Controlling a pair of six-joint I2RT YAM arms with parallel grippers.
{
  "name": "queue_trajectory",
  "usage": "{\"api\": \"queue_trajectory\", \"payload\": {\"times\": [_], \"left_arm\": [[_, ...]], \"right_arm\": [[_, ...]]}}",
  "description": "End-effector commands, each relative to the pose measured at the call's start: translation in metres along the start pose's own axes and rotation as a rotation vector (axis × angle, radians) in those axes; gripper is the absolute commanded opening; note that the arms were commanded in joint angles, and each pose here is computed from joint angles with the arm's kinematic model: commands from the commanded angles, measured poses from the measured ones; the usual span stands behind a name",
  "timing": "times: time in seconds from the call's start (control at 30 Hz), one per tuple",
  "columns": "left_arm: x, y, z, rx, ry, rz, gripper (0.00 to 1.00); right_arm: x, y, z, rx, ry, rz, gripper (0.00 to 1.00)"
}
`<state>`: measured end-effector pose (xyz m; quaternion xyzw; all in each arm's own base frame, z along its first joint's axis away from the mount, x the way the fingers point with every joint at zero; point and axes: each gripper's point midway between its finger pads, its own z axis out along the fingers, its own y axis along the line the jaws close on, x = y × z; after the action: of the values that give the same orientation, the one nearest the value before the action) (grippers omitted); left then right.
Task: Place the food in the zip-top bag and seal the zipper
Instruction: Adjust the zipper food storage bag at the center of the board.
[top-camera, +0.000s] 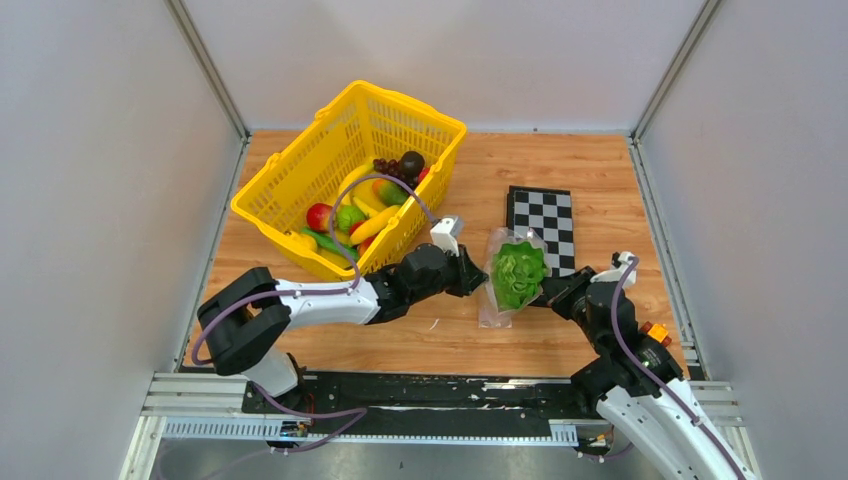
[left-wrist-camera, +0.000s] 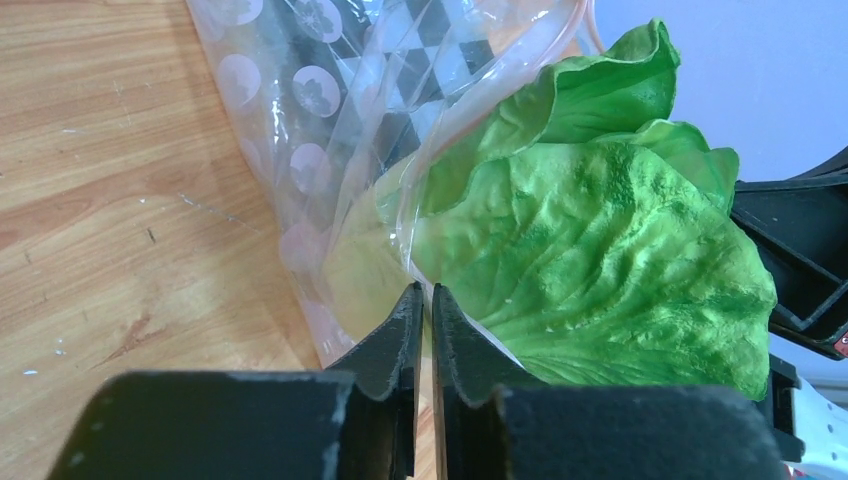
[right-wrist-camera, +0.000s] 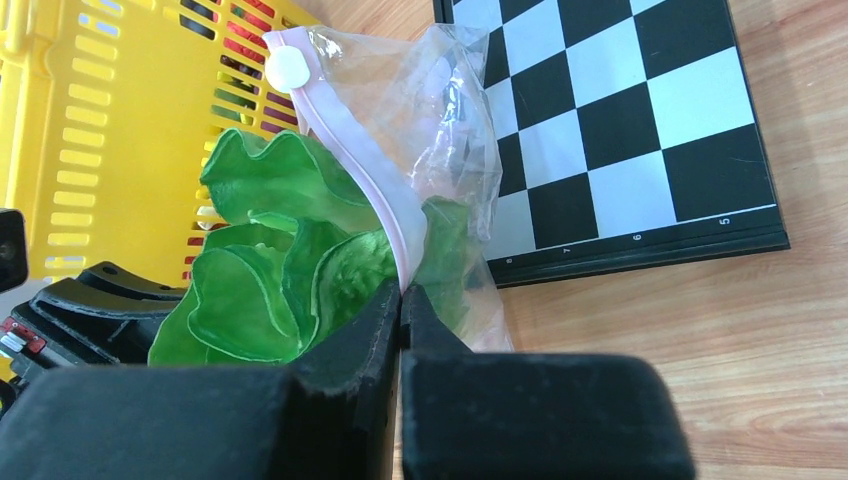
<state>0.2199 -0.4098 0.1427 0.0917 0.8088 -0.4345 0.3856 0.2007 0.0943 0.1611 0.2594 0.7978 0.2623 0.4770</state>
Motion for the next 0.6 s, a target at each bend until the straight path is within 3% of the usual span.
{"api": "queue_trajectory", "payload": {"times": [0.0, 0.03, 0.17, 0.37, 0.57], "left_arm": [[-0.005, -0.008, 0.001, 0.037, -0.019, -0.005, 0.05], [-0.006, -0.008, 0.001, 0.04, -0.021, -0.004, 0.0], [-0.023, -0.029, -0.01, 0.094, -0.041, 0.024, 0.0], [-0.082, -0.065, -0.057, 0.13, -0.157, 0.082, 0.0], [-0.117, -0.067, -0.1, 0.12, -0.245, 0.082, 0.0]], "right_arm": [[-0.016, 0.024, -0.004, -0.08, -0.038, 0.018, 0.0], [-0.015, 0.025, -0.004, -0.082, -0.034, 0.018, 0.0], [-0.019, 0.043, -0.008, -0.159, -0.031, -0.006, 0.0], [-0.049, 0.096, -0.04, -0.356, -0.071, -0.133, 0.0], [-0.062, 0.085, -0.042, -0.195, -0.036, -0.232, 0.0]]}}
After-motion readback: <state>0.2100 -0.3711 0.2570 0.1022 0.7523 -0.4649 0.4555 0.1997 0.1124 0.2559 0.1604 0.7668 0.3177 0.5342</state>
